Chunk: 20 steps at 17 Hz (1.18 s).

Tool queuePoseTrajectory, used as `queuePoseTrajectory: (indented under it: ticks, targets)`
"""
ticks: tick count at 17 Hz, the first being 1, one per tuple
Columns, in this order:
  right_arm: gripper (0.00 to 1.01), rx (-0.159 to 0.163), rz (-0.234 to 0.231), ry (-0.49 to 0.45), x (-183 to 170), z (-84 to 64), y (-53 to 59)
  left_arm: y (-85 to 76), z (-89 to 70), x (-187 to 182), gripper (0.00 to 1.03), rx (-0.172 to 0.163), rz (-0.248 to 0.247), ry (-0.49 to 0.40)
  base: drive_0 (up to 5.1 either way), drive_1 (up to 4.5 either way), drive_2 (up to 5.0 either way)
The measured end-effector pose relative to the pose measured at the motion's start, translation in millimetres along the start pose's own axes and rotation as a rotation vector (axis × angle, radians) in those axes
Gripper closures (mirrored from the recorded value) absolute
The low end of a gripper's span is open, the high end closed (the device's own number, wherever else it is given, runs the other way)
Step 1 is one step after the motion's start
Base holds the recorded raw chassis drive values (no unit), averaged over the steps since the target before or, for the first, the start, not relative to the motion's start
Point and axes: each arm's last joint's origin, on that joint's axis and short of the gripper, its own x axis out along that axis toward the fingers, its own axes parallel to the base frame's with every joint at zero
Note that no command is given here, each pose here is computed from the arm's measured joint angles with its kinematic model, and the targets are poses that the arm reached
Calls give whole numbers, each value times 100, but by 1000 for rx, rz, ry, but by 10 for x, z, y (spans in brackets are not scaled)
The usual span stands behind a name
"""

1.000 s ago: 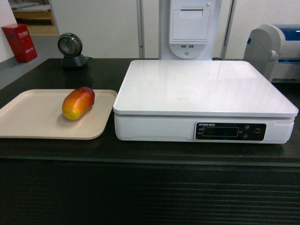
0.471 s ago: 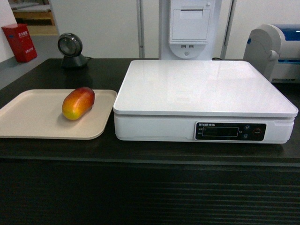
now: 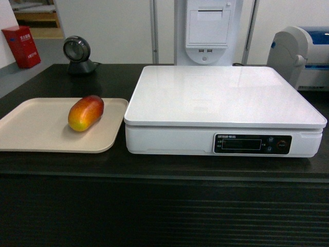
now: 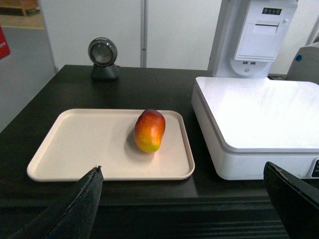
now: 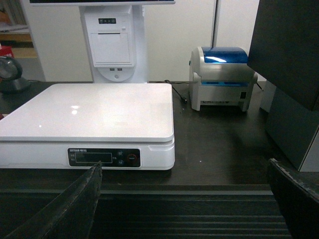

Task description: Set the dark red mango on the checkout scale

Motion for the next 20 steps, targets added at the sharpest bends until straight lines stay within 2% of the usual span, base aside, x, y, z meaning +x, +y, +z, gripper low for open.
queuePoseTrajectory:
  ticks: [2, 4, 8, 9, 10, 12, 15, 18, 20]
  targets:
    - [3, 0, 0, 0, 0, 0, 0, 70, 92, 394, 5, 35, -70, -14, 0, 0, 0]
    - [3, 0, 0, 0, 0, 0, 0, 148, 116, 879, 5, 52, -146, 40, 0, 0, 0]
    - [3, 0, 0, 0, 0, 0, 0, 275, -200, 1881, 5, 26, -243, 306, 0, 0, 0]
    - [3, 0, 0, 0, 0, 0, 0, 308, -257, 2055, 5, 7, -266, 361, 0, 0, 0]
    - [3, 0, 0, 0, 0, 0, 0, 353, -300, 2241, 5, -10, -277, 406, 0, 0, 0]
    - [3, 0, 0, 0, 0, 0, 0, 449, -357, 2488, 5, -18, -267, 464, 0, 0, 0]
    - [3, 0, 0, 0, 0, 0, 0, 569, -338, 2761, 5, -30, -246, 494, 0, 0, 0]
    - [3, 0, 0, 0, 0, 0, 0, 594, -191, 2981, 5, -21, -251, 484, 0, 0, 0]
    - [3, 0, 0, 0, 0, 0, 0, 567, -194, 3100, 5, -6, -258, 517, 0, 0, 0]
